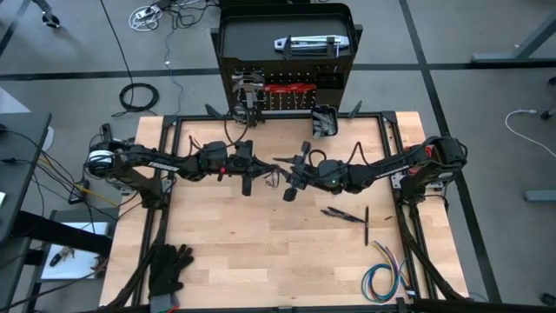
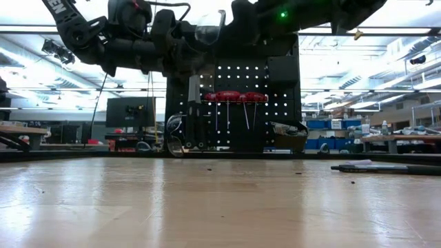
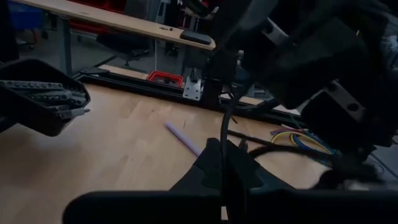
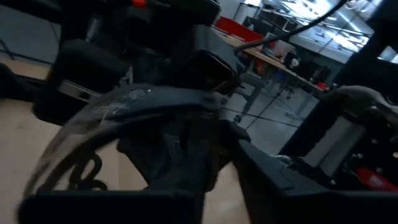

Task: Hang tools onto peg board
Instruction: Hang the glasses on the pegboard

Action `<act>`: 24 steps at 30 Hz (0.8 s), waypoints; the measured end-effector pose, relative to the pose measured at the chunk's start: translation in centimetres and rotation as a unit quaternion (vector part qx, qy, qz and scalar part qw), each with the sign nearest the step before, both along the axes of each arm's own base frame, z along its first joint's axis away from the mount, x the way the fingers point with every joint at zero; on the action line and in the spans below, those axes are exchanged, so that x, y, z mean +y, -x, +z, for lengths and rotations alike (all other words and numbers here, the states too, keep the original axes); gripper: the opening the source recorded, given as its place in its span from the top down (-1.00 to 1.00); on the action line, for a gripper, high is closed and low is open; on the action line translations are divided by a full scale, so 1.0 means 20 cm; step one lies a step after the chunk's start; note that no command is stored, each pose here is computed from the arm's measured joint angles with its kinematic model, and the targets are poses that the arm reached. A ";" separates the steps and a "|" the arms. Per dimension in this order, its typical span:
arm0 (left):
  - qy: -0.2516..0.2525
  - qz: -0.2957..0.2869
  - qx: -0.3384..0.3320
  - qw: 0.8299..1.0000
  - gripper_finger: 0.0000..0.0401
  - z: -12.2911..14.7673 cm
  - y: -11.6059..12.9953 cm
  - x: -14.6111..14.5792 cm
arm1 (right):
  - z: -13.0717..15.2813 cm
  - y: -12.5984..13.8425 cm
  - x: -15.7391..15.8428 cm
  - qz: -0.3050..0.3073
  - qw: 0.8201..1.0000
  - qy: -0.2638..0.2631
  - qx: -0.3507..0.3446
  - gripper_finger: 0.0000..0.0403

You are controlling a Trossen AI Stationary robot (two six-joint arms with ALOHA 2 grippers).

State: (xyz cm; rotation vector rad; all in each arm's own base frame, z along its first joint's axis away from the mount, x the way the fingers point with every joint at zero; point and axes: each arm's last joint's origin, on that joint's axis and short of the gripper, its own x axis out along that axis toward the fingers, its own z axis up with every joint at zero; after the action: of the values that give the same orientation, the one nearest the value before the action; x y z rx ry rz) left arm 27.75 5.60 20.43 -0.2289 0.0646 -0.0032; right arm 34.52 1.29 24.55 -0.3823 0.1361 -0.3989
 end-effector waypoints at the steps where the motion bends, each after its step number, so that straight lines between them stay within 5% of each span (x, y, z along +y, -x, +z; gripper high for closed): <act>1: 0.000 0.001 -0.001 1.000 1.00 0.00 0.00 0.00 | 0.00 0.00 0.00 -0.002 1.000 0.000 0.000 0.61; 5: -0.001 0.008 -0.002 1.000 0.99 0.00 0.00 0.00 | 0.00 0.00 0.00 -0.003 1.000 0.000 0.003 0.91; 14: -0.032 0.033 0.001 0.999 0.61 0.00 0.00 0.01 | -0.01 0.00 -0.01 -0.028 0.999 -0.021 0.000 0.91; 24: -0.143 0.192 0.060 0.969 0.03 0.06 0.07 0.04 | 0.00 0.04 -0.04 -0.141 0.989 -0.035 -0.002 0.91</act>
State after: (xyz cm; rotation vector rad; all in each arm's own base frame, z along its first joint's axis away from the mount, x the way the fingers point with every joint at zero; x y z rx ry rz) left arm 26.28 6.32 21.57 0.0512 0.1391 0.4043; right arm 33.68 0.51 24.61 -0.2932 0.2010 -0.6725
